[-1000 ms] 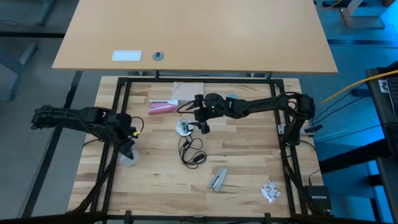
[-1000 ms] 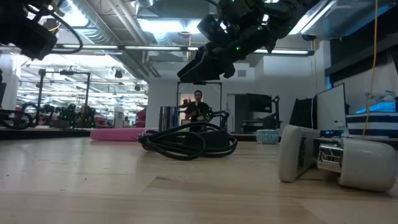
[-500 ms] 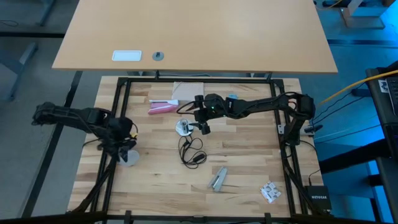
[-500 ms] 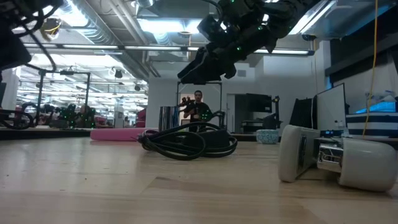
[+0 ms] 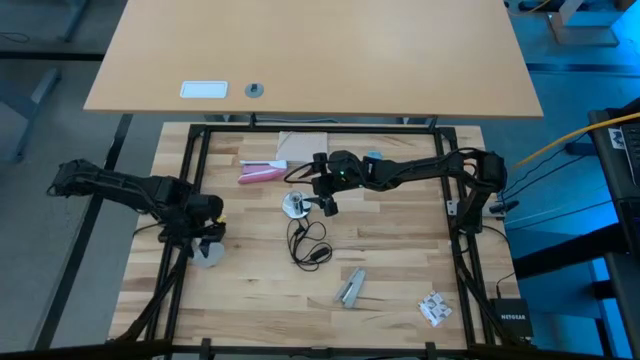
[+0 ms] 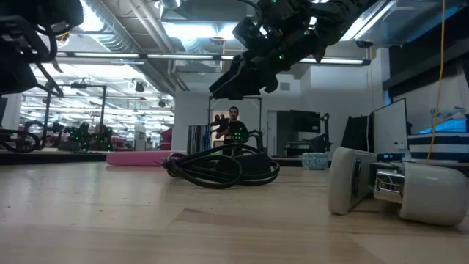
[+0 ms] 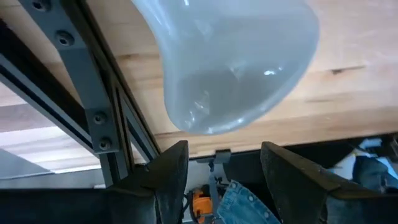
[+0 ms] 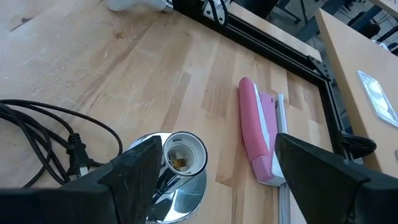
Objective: Screw lightbulb
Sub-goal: Insert light bulb into the lamp
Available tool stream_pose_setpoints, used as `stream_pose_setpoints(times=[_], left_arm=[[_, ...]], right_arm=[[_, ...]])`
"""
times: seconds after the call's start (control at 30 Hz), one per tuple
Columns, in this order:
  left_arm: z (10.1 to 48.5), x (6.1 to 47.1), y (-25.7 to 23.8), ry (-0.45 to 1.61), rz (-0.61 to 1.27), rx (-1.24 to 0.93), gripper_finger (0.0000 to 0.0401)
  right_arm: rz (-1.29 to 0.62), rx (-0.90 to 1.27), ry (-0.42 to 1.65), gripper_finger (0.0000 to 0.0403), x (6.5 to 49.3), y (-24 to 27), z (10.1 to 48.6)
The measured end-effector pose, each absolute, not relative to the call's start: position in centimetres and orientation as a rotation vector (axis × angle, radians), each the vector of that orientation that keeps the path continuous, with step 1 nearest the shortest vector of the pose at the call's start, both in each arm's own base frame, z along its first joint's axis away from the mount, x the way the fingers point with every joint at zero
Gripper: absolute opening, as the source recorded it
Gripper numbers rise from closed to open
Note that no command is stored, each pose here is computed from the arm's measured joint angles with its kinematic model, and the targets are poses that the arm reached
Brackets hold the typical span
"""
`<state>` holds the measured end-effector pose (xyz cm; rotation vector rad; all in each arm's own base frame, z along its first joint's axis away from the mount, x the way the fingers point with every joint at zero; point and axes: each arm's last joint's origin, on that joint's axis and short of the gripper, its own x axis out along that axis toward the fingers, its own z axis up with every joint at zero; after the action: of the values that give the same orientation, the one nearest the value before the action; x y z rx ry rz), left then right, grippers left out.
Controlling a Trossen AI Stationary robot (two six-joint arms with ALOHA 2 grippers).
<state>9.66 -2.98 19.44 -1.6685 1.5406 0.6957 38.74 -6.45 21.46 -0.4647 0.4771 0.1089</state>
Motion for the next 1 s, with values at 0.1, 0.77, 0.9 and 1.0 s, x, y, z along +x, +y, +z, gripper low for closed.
stream_pose_setpoints(times=[0.1, 0.77, 0.9, 1.0], left_arm=[[19.2, 10.0, -3.0, 1.561, 0.731, -1.661, 0.0194], [18.8, 13.9, -3.1, 1.280, 0.562, -1.565, 0.0194], [19.0, 14.5, -2.8, 1.157, 0.541, -1.475, 0.0194], [19.1, 14.9, -2.6, 1.060, 0.531, -1.380, 0.0194]], right_arm=[[0.109, -0.465, 0.477, 0.0317, 38.7, -6.5, 21.5], [0.048, -0.481, 0.497, 0.0317, 38.7, -6.7, 21.5], [0.048, -0.481, 0.496, 0.0317, 38.7, -6.7, 21.5], [0.048, -0.481, 0.497, 0.0317, 38.7, -6.7, 21.5]])
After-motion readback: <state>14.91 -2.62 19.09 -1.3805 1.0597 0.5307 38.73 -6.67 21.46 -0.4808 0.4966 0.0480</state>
